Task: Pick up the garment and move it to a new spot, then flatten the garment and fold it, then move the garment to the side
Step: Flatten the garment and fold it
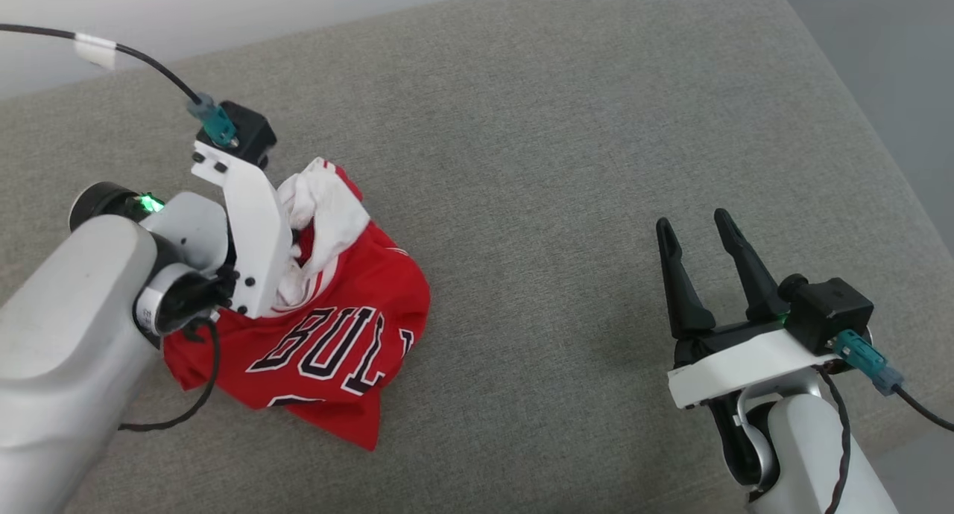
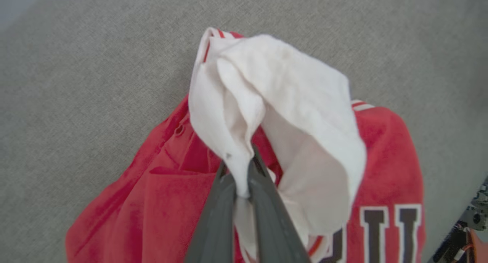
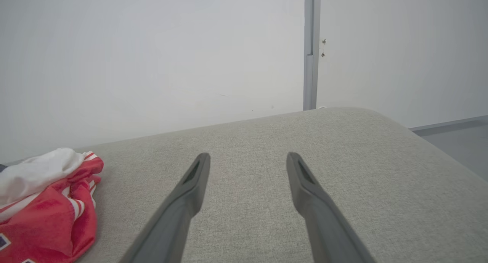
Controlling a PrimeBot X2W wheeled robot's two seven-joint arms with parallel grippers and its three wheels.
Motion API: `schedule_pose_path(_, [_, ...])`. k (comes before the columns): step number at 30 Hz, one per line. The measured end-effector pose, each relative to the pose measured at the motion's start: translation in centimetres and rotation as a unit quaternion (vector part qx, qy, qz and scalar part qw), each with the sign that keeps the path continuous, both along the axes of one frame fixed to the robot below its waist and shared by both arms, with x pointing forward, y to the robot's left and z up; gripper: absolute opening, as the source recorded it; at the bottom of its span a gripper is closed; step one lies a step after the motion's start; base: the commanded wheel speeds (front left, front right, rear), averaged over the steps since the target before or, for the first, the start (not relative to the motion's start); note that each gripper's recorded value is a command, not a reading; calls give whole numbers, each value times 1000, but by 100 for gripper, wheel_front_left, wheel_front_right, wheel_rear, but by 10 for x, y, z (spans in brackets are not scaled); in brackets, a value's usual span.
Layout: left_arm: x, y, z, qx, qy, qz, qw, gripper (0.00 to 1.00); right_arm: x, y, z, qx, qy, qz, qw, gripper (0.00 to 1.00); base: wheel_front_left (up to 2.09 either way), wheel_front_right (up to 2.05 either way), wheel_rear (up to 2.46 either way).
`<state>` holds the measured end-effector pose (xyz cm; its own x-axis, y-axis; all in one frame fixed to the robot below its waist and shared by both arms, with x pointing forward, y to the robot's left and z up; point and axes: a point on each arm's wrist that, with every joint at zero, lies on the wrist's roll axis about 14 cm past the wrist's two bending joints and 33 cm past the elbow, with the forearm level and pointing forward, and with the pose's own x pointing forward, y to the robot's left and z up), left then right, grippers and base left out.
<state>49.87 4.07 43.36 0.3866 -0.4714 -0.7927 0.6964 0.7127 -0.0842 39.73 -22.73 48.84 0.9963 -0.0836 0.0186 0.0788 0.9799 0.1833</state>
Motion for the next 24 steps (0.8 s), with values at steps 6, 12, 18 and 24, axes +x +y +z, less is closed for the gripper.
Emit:
schedule_pose_path(6, [8,2,28,-49,-24,31,998,0,4,2,1,-1,-4,4,1000,100,0,0,0])
schedule_pose_path(12, [13,31,62,-94,-65,95,989,0,9,13,0,-2,-4,19,1000,100,0,0,0])
schedule_pose_path(18, [5,98,69,-88,-90,193,973,0,16,28,1,0,-8,41,999,100,0,0,0])
schedule_pose_path(24, [-16,173,48,-55,-79,293,951,0,22,41,1,0,-10,59,998,100,0,0,0])
